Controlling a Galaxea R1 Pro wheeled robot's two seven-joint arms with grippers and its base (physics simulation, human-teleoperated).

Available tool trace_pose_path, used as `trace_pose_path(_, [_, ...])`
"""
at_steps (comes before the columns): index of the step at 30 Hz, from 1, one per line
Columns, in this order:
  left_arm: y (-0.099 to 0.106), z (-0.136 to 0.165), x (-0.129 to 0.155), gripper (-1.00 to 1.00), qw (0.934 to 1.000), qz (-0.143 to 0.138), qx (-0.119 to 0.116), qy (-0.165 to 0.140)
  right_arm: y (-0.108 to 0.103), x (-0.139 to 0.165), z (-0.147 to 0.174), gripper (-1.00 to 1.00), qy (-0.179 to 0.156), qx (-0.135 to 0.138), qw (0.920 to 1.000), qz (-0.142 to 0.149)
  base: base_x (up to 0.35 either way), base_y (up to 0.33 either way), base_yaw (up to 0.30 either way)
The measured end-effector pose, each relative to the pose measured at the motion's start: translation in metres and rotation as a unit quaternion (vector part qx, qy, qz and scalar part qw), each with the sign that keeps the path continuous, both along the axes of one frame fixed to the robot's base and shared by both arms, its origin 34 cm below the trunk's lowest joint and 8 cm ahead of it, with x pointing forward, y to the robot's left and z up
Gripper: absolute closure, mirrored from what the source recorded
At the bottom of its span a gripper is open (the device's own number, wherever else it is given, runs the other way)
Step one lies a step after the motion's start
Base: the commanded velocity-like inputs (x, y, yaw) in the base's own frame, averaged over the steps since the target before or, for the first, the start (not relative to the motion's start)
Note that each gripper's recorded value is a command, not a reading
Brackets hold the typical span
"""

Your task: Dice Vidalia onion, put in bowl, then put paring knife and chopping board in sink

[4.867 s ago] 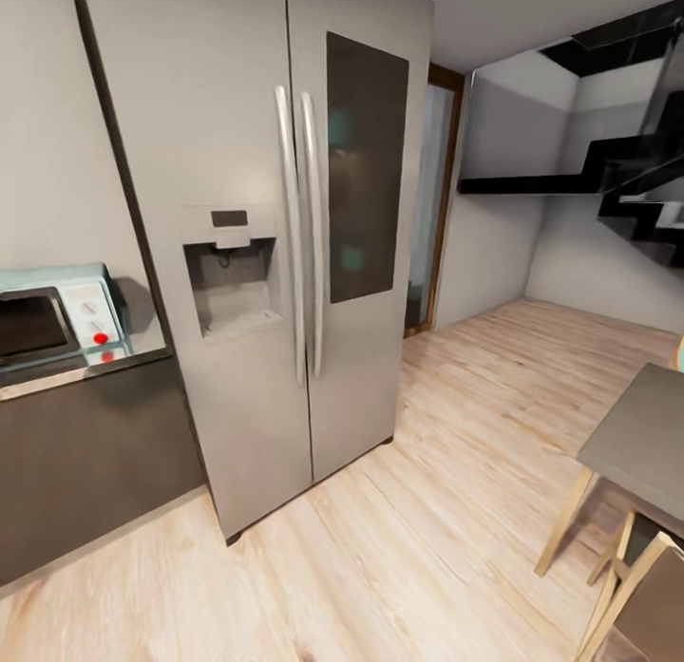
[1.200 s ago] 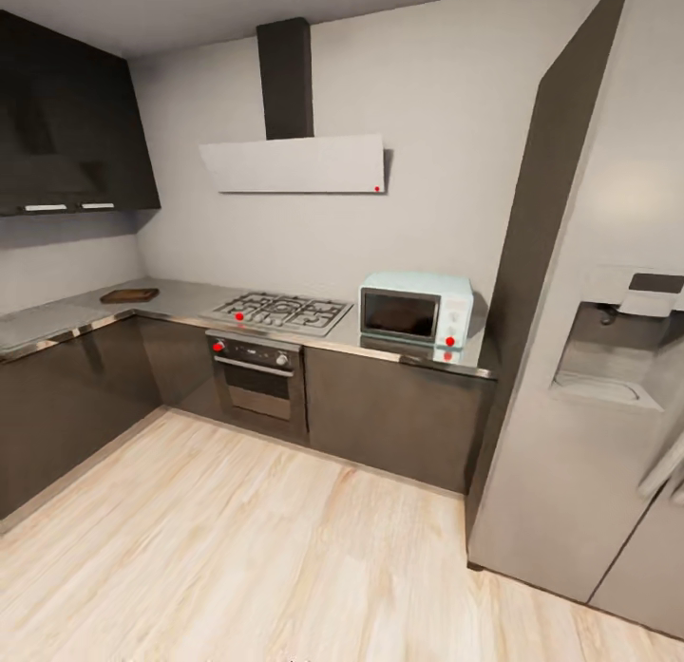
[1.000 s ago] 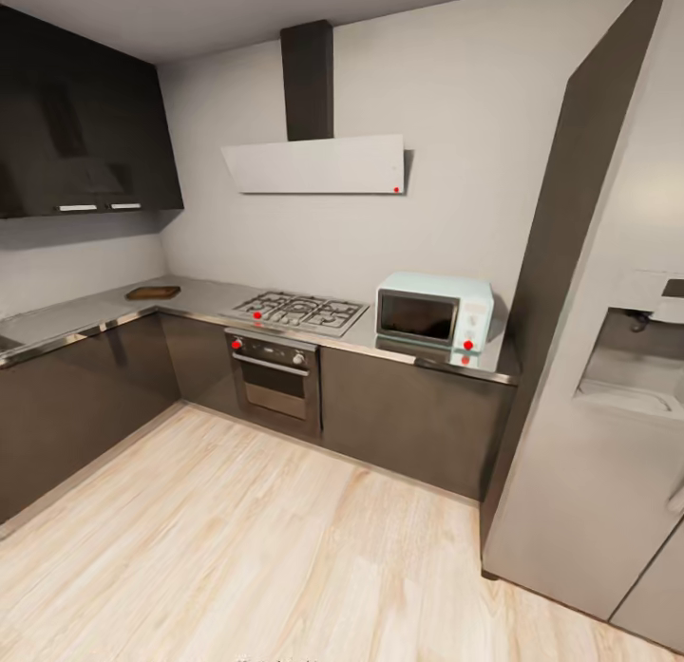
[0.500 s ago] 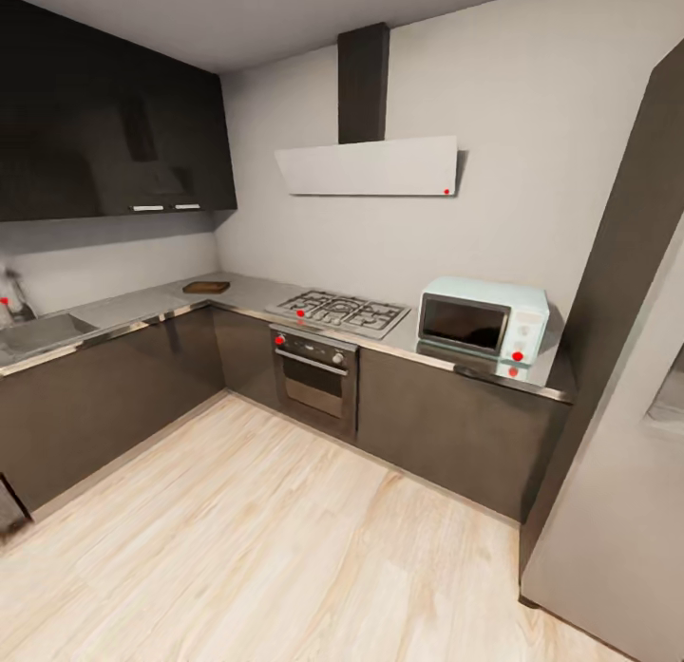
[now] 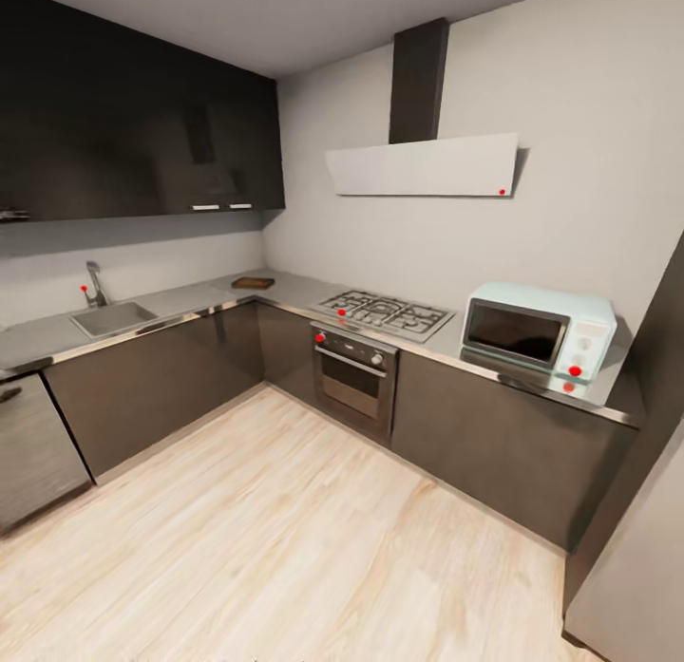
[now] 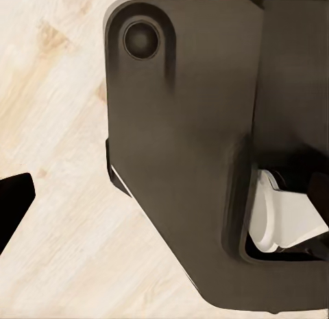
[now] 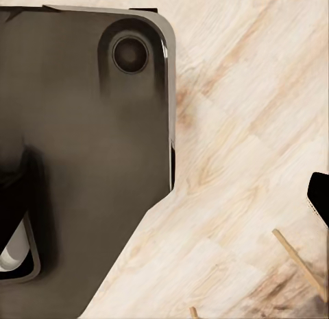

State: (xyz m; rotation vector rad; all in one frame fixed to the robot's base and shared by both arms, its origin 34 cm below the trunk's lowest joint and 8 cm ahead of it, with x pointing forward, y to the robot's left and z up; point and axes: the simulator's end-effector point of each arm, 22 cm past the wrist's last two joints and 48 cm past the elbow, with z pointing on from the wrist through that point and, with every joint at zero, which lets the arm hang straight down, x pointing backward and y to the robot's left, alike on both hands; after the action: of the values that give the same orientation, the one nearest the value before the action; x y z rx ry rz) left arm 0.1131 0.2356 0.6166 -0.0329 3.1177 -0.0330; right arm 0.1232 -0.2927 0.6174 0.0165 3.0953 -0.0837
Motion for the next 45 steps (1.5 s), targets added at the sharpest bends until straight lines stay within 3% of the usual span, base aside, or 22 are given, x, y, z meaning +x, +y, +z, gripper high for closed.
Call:
trace_pose_path(25, [0.001, 0.0, 0.0, -1.0, 1.0, 0.0, 0.001, 0.0, 0.0, 0.0, 0.0, -1.0, 0.0, 0.0, 1.0, 0.0, 0.0, 0.0, 0.295])
trace_pose_path(45, [0.015, 0.0, 0.0, -1.0, 0.9999, 0.0, 0.01, 0.0, 0.0, 0.0, 0.0, -1.0, 0.0, 0.0, 1.0, 0.0, 0.0, 0.0, 0.295])
